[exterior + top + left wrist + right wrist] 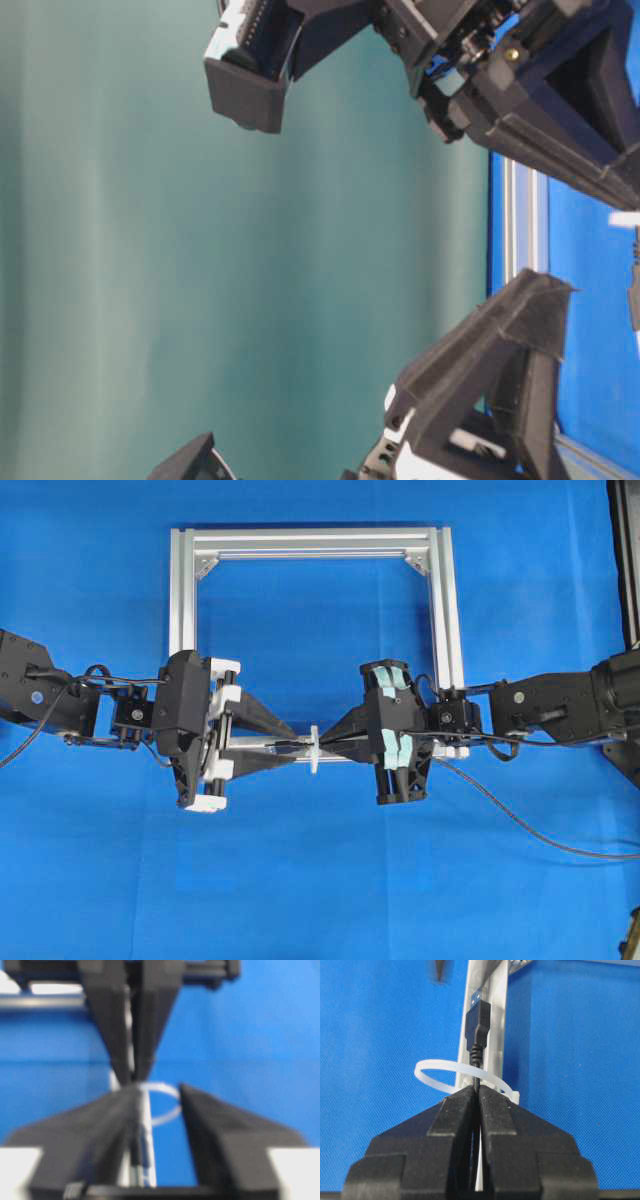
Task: Insert the wire through the string loop located in the center.
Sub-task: 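Move the left gripper down to the plug emerging left of the loop, then close the left gripper on the USB plug beside the right gripper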
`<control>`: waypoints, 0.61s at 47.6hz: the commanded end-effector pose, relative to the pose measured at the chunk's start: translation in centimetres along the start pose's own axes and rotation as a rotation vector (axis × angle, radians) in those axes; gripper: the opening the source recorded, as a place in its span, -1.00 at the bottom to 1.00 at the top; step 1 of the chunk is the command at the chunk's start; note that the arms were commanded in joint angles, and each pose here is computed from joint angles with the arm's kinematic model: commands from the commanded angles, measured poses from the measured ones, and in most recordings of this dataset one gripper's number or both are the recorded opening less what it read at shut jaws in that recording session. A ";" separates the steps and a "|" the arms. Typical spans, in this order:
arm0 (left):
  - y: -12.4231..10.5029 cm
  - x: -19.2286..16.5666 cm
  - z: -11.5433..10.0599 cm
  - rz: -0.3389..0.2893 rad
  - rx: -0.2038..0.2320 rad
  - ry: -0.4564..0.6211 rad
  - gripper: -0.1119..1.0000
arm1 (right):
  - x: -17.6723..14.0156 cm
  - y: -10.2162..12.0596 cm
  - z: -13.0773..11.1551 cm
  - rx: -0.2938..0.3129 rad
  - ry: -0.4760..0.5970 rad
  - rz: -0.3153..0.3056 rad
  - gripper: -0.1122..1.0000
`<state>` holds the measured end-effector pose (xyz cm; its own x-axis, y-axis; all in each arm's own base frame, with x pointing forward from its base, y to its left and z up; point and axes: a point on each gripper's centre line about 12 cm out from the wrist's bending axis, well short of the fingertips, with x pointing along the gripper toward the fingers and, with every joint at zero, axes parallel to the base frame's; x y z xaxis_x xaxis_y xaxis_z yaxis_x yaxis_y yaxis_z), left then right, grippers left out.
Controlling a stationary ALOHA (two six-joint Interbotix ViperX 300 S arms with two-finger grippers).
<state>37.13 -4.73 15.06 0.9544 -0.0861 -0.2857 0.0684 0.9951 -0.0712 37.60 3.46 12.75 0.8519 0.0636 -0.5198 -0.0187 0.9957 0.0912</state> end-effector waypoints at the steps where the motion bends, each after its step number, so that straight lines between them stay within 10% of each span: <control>1: -0.3 -0.2 1.1 -0.007 0.000 -0.033 0.04 | -0.1 0.2 0.8 -0.002 -0.026 0.005 -0.85; 10: -0.3 -0.1 0.9 -0.009 -0.009 -0.013 0.85 | -0.1 0.2 0.8 -0.003 -0.026 0.005 -0.85; 29: 0.4 0.7 -1.5 0.013 -0.014 0.093 0.85 | -0.1 0.2 0.8 -0.006 -0.026 0.005 -0.85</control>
<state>36.89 -4.53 12.93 0.9169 -0.0806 -0.3909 0.0537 0.9954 -0.0794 37.56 3.47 12.71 0.8511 0.0640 -0.5210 -0.0213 0.9959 0.0875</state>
